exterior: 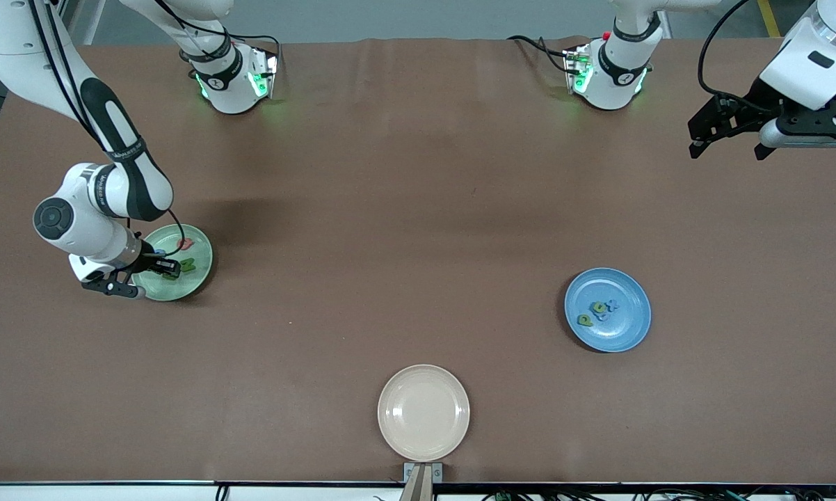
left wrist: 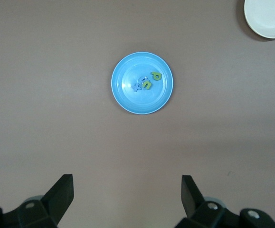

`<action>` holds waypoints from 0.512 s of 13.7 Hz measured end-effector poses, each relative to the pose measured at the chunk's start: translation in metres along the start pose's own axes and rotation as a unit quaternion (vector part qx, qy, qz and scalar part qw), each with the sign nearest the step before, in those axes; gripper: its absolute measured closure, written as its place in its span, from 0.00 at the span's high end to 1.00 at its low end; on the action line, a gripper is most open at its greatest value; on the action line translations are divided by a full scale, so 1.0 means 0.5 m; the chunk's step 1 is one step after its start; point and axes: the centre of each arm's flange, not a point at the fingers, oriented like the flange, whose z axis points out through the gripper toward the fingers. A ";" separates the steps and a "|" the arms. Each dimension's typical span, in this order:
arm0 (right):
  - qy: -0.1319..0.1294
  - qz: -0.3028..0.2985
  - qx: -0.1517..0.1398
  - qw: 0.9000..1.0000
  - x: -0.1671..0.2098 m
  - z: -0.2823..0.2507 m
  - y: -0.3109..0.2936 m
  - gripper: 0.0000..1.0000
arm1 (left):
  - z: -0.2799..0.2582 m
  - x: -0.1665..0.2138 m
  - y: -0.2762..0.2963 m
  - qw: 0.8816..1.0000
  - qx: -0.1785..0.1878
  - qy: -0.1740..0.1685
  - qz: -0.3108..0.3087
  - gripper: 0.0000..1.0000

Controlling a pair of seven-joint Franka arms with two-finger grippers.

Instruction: Sort upper and lower case letters into plates

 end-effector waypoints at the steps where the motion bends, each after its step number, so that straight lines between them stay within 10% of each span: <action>1: -0.009 -0.002 0.000 1.000 -0.001 -0.010 -0.004 0.67 | 0.000 0.000 -0.001 1.000 0.000 0.000 0.000 1.00; 4: -0.031 -0.014 -0.005 0.999 -0.003 -0.132 -0.030 0.99 | 0.000 0.001 -0.001 1.000 0.000 0.000 -0.001 1.00; 7: -0.040 -0.040 -0.015 0.998 -0.033 -0.300 -0.089 0.99 | -0.001 0.001 -0.001 1.000 0.000 0.001 -0.001 1.00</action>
